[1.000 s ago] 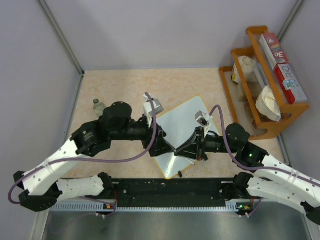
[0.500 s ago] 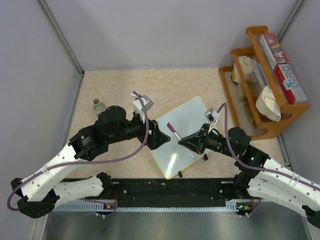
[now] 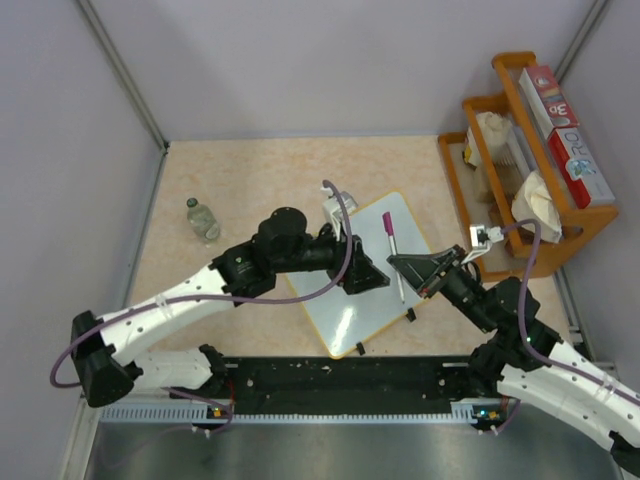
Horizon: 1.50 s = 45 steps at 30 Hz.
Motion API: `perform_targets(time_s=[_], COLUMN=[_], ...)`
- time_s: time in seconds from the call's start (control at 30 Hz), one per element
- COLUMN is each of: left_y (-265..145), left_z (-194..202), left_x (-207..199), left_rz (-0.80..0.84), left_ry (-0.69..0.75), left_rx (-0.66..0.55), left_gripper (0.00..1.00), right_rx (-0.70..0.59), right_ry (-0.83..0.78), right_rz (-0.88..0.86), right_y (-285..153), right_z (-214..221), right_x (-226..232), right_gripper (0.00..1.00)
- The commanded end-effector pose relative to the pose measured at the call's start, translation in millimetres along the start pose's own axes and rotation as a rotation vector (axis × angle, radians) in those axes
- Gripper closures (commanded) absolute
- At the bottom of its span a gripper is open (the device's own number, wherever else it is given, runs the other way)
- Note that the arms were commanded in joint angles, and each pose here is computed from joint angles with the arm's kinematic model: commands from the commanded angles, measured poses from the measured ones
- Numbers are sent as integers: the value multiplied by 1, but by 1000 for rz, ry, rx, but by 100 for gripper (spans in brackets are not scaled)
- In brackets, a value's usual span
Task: Write a sentence on the whiteboard
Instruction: Pick up the whiteboard marker at the center of the board.
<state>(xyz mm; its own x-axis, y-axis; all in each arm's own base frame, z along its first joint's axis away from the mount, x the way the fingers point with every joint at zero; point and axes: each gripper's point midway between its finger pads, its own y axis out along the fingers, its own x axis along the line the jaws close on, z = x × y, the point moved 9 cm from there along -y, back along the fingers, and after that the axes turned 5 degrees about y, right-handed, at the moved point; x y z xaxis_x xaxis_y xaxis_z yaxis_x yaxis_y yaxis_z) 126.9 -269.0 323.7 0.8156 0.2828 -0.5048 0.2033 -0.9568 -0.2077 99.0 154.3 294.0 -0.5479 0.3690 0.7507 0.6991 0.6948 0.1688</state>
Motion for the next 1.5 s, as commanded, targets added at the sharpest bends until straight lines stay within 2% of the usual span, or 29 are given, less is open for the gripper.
perform_targets(time_s=[0.0,0.27,0.3,0.37,0.4,0.43,0.47,0.5,0.63,0.67,0.77,0.8,0.83,0.9,0.93,0.97,1.03,1.13,1.3,1.37,1.47], left_y=[27,60,61,64,64,65,64,63,53,46,31,27,21,12,7,4,-6,-19,-34,-38,-42], left_z=[-30,-20,-19,-17,-17,-17,-17,-16,-15,-17,-19,-14,-15,-15,-15,-18,-14,-10,-4,-1,0], left_x=[-33,-35,-36,-35,-34,-34,-33,-32,-31,-34,-35,-32,-35,-36,-38,-40,-40,-43,-49,-52,-57], left_rz=[237,308,312,316,310,309,297,290,243,238,198,166,165,150,152,152,135,127,192,232,303], left_ry=[52,40,37,36,35,36,38,38,66,76,109,101,120,128,147,157,169,186,218,219,243], left_rx=[-81,-14,-11,-8,-10,-9,-14,-13,-25,-34,-31,7,6,40,47,52,105,165,243,270,245], left_gripper=[17,39,48,56,66,84,95,100,100,100,100,100,100,100,100,100,100,100,100,100,100], right_rx=[-103,-158,-163,-164,-162,-157,-153,-141,-113,-97,-36,-33,-9,4,19,51,70,195,400,489,557], right_ry=[51,62,64,69,70,72,70,65,11,-23,-106,-126,-160,-191,-231,-258,-315,-386,-399,-386,-355], right_rz=[-26,-28,-29,-28,-28,-30,-35,-32,-21,-8,27,21,38,14,5,-41,-74,-150,-339,-422,-447], right_y=[-1,-9,-11,-11,-11,-11,-11,-11,-15,-14,-15,-17,-18,-21,-23,-24,-26,-22,-12,-8,-2], right_z=[-13,-22,-23,-22,-22,-22,-22,-21,-24,-24,-27,-33,-32,-38,-39,-38,-45,-42,-29,-22,-17], right_x=[7,10,10,10,10,10,11,11,14,13,16,22,20,28,29,33,42,53,68,72,70], right_gripper=[100,100,100,100,100,100,100,100,99,88,67,62,52,38,23,15,1,1,2,10,27])
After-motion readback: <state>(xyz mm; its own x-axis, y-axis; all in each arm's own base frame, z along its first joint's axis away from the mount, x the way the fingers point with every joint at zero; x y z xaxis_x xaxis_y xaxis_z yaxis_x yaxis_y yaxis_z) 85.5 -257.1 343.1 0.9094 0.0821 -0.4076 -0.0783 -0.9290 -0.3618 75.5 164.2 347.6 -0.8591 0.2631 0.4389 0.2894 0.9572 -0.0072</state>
